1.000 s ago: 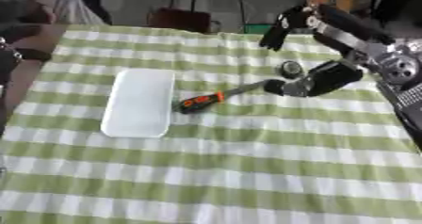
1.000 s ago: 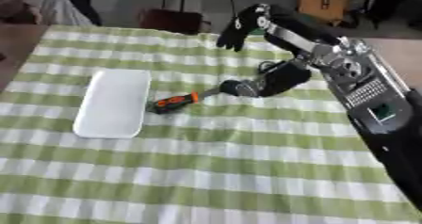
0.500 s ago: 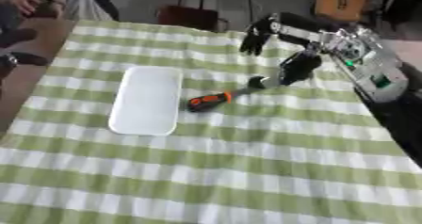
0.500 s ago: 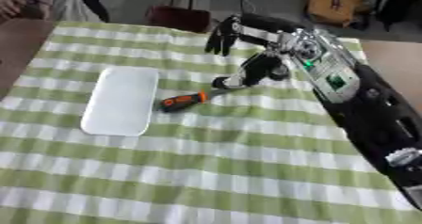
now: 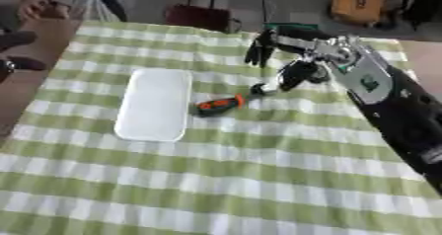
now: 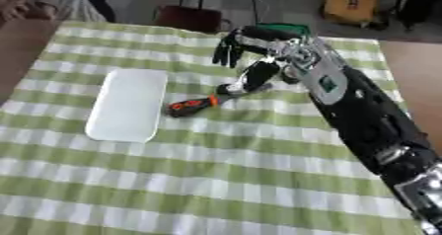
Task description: Pick up objects on the table and place them in the box.
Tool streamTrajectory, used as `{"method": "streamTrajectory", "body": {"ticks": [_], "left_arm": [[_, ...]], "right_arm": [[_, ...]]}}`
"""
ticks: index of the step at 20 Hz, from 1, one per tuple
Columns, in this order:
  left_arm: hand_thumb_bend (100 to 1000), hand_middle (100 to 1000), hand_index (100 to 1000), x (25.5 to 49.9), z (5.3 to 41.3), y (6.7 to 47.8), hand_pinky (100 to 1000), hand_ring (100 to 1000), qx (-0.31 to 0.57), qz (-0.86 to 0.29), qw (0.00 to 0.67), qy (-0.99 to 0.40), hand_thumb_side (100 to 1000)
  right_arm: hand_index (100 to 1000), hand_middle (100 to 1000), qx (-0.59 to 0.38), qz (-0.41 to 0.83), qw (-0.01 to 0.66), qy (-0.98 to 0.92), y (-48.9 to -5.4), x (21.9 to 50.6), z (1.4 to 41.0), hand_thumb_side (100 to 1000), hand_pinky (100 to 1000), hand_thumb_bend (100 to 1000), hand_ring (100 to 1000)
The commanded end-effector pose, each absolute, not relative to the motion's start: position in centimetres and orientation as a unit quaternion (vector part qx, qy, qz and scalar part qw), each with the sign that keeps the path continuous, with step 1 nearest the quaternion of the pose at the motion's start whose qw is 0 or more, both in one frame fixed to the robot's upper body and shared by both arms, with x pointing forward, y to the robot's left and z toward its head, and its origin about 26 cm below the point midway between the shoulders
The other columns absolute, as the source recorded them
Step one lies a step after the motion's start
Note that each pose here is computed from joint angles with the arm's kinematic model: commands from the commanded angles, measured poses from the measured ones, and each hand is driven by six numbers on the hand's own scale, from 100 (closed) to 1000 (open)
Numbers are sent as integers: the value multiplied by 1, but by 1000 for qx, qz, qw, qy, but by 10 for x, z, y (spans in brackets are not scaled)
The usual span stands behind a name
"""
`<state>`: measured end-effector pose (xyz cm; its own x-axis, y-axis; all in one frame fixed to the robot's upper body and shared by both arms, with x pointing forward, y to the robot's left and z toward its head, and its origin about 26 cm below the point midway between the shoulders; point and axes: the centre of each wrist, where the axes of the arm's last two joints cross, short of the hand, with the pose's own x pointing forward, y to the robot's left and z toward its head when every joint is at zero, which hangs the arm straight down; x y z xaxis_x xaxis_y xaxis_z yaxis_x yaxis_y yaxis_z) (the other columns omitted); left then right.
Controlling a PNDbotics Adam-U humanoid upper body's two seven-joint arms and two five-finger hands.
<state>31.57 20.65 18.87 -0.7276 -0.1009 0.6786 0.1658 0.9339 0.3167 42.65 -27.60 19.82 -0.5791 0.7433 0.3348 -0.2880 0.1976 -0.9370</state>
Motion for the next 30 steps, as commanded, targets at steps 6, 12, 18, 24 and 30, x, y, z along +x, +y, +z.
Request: {"method": "streamTrajectory", "body": {"ticks": [6, 12, 18, 24, 30], "left_arm": [[611, 862, 841, 314, 197, 206, 626, 792, -21, -184, 353, -917, 768], [612, 862, 841, 314, 197, 205, 627, 792, -21, -184, 352, -917, 768], [612, 861, 841, 314, 198, 205, 628, 792, -21, -184, 351, -918, 768], [612, 861, 841, 314, 198, 205, 628, 792, -21, -185, 350, -918, 767], [607, 859, 841, 313, 198, 205, 628, 791, -21, -184, 350, -918, 771]], "right_arm": [[720, 581, -168, 608, 430, -646, -263, 434, 192, 272, 706, 538, 599], [716, 579, -153, 617, 426, -643, -250, 437, 185, 271, 705, 533, 598], [710, 578, -141, 631, 427, -632, -240, 437, 173, 266, 705, 523, 600], [711, 578, -135, 640, 428, -624, -235, 438, 163, 265, 706, 516, 601], [710, 579, -142, 645, 419, -623, -235, 437, 164, 266, 710, 501, 604]]}}
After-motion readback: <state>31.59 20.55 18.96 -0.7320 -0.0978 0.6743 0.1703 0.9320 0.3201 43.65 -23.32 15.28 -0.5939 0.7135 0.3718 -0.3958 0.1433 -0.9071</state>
